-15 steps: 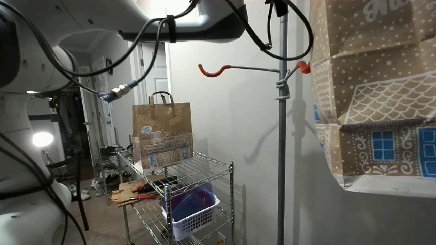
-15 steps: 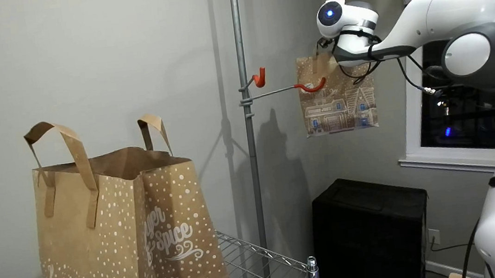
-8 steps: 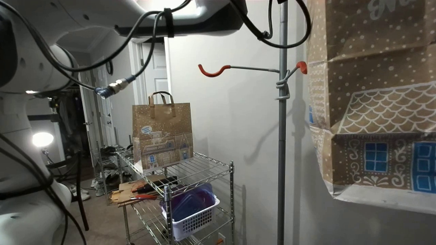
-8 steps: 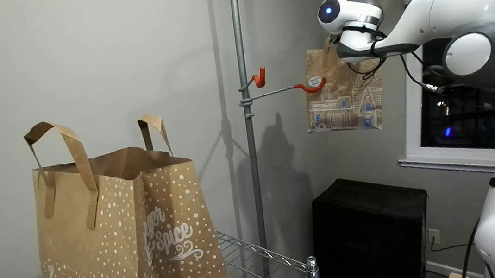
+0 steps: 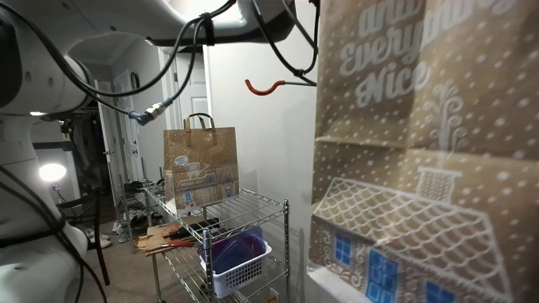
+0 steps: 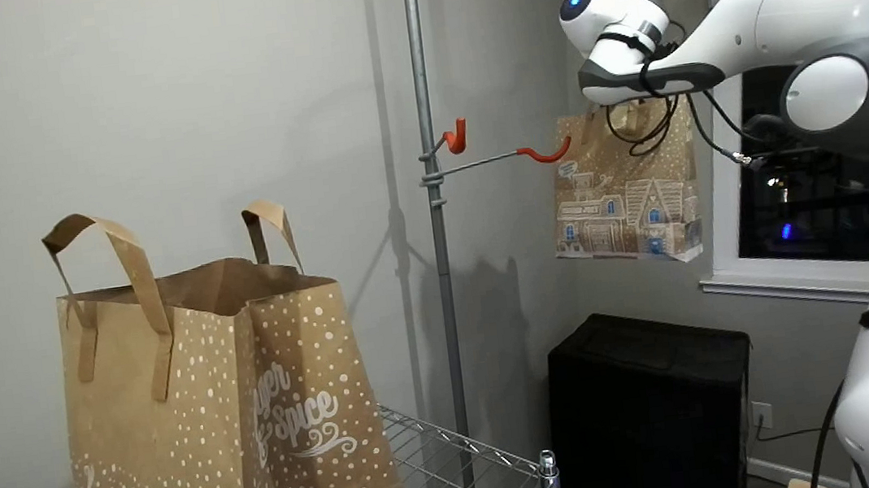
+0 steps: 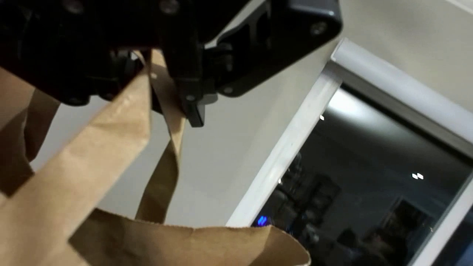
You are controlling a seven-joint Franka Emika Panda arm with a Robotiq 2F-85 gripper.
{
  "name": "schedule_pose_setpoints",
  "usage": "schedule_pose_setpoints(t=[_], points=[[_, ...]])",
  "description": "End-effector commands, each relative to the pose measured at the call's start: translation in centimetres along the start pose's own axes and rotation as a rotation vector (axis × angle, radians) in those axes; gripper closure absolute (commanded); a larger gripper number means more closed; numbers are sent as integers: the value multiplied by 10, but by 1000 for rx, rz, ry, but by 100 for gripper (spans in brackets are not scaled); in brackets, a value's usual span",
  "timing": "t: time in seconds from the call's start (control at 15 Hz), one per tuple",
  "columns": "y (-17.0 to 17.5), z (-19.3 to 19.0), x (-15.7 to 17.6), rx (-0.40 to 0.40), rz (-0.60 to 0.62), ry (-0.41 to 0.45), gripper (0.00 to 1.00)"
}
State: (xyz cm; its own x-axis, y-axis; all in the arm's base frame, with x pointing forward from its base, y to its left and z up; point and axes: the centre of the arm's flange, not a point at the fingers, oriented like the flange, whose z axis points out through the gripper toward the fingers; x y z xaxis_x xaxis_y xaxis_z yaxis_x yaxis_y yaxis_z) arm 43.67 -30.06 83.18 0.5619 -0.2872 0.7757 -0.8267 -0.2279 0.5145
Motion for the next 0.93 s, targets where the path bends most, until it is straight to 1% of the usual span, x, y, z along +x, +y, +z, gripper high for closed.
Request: schedule_pose_setpoints(t=[0.0, 0.07, 0.13, 0.27, 0.4, 0.47, 0.87], points=[[3, -1, -7, 13, 68, -195, 94], [4, -4, -12, 38, 68, -256, 94], [3, -8, -17, 64, 65, -300, 94], [-3, -22, -25, 124, 37, -354, 94], [-12, -38, -31, 168, 11, -381, 94], [-16, -45, -34, 173, -3, -386, 94], [-39, -67, -53, 146, -100, -456, 94]])
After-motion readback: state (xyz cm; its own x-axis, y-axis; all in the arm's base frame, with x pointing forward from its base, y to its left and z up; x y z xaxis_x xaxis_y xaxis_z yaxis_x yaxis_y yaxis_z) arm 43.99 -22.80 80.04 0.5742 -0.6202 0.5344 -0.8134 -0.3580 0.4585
